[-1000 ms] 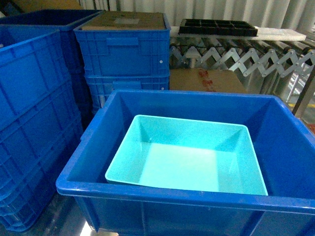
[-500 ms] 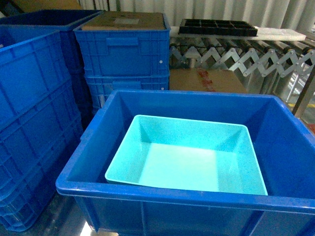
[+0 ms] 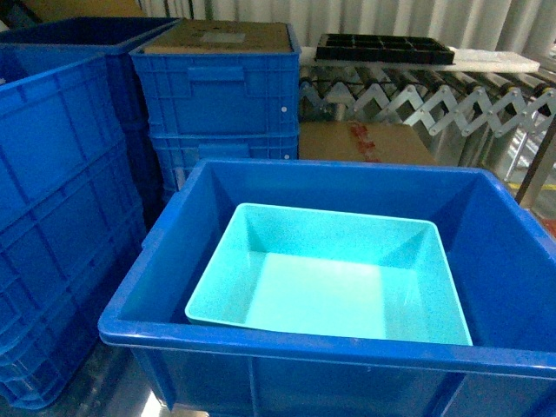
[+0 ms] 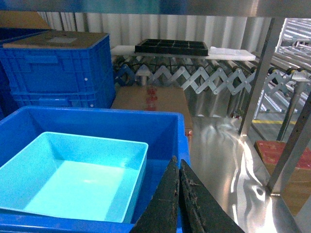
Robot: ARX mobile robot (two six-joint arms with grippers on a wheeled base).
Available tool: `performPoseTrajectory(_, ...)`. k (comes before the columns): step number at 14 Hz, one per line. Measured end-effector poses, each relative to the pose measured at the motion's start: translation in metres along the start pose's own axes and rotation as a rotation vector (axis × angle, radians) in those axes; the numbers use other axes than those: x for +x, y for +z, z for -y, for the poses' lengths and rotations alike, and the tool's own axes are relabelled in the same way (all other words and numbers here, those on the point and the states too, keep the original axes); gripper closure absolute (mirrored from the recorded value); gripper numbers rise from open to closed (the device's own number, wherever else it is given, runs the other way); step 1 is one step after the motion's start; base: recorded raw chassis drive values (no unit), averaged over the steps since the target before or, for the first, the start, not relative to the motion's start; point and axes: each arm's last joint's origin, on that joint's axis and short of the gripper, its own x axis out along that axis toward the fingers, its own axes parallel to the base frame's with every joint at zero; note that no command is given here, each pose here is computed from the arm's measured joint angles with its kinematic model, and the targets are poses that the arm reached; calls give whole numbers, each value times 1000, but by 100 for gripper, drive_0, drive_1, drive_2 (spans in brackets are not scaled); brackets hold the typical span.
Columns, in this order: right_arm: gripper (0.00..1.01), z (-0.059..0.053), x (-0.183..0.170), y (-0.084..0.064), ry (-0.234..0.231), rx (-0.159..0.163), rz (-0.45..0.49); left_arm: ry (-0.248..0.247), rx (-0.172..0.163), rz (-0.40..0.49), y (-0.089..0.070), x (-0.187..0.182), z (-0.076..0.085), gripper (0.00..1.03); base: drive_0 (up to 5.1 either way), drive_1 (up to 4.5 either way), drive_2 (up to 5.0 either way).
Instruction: Stack blue boxes stably on right
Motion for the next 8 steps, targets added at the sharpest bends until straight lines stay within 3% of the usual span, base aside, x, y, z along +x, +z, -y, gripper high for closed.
performPoseTrajectory(7,99,0,-10,0,0,0,3,0,0,6,0,-10,0,101,0,0,0)
performPoseTrajectory(8,99,0,-17,-6,1,0,-46,-3,1,-47,-6,-17,0,101,0,0,0)
